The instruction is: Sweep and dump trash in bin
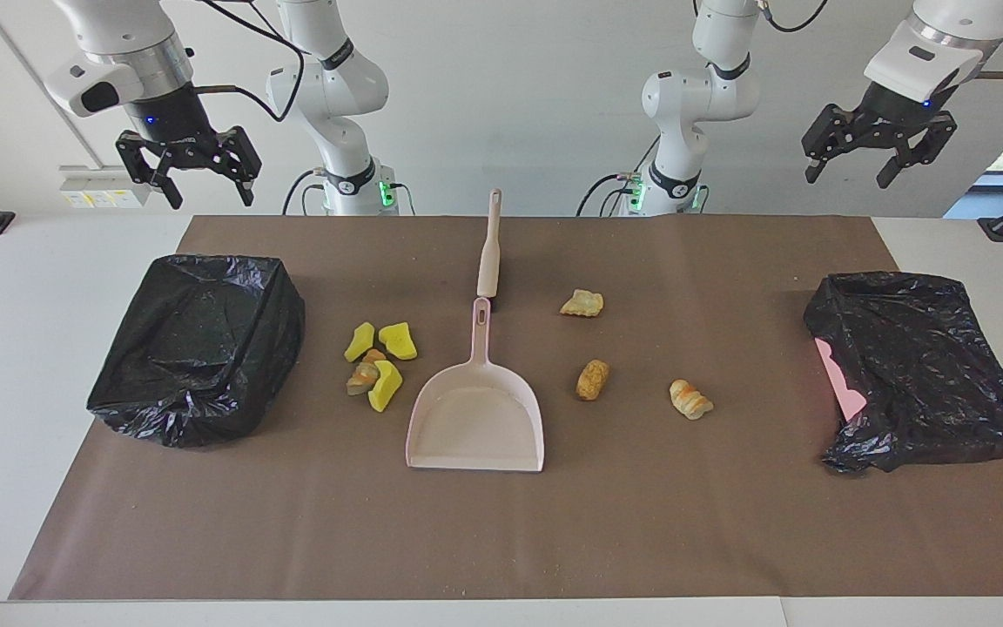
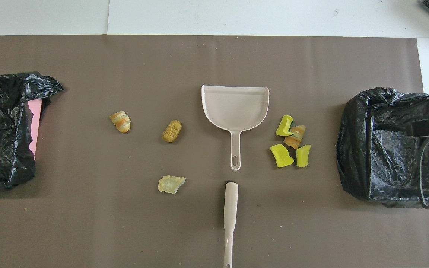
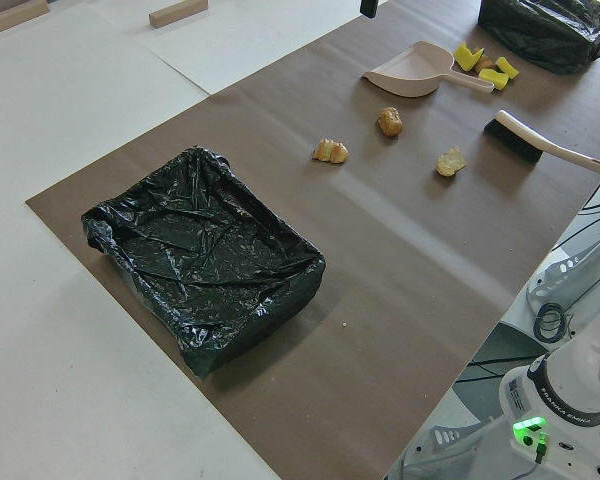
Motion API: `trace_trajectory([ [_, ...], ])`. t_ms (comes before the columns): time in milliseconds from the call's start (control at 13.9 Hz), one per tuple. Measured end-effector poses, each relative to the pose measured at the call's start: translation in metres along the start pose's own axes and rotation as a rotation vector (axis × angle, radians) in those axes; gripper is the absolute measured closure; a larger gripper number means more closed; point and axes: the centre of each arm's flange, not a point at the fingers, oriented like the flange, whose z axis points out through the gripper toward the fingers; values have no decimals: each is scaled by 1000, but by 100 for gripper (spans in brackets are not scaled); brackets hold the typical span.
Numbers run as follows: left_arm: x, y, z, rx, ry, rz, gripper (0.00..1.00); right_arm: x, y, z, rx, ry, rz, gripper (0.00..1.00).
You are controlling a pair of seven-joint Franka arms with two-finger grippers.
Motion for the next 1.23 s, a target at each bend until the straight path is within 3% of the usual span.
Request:
trace_trajectory([
  [1227,0,23,3,-2,-8,43,0,0,1,2,-12,-6,0,0],
])
